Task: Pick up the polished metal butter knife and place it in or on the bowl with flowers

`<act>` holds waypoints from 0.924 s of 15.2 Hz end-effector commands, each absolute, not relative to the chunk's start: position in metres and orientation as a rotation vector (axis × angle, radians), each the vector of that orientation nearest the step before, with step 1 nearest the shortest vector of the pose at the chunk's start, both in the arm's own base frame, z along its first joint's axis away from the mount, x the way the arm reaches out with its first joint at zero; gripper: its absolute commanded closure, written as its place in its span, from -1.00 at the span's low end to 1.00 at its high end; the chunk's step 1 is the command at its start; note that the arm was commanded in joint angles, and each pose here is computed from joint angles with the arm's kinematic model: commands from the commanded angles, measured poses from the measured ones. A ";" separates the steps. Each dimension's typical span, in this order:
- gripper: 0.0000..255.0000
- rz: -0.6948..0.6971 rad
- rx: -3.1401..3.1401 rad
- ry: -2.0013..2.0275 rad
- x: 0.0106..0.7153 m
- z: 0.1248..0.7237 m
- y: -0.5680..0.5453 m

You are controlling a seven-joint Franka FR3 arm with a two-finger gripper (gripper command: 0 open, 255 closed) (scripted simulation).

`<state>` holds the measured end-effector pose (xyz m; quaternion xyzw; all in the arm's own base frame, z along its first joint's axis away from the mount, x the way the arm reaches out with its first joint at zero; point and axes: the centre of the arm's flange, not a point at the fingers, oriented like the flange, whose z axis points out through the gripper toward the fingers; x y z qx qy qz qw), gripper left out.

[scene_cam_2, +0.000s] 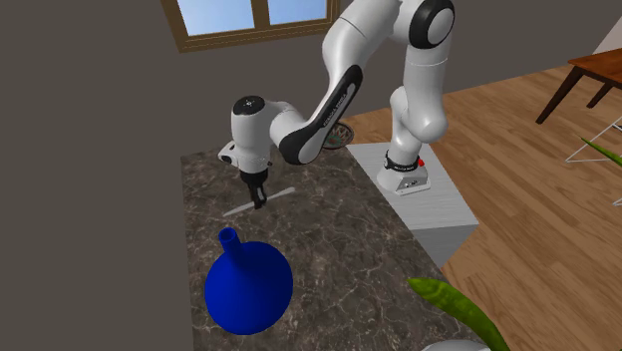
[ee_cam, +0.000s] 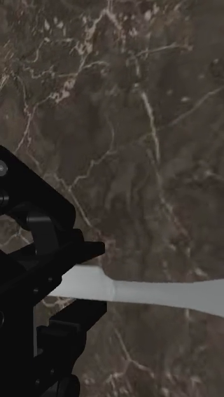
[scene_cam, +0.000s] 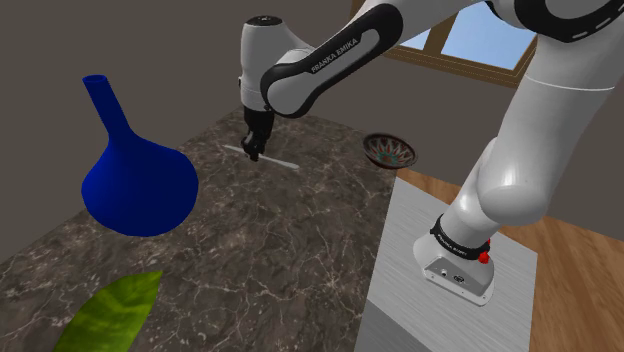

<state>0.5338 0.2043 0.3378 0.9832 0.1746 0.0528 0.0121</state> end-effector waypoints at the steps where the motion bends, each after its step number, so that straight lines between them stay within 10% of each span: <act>1: 1.00 0.147 3.064 0.527 0.535 0.333 0.197; 14: 1.00 0.147 3.064 0.527 0.536 0.368 0.197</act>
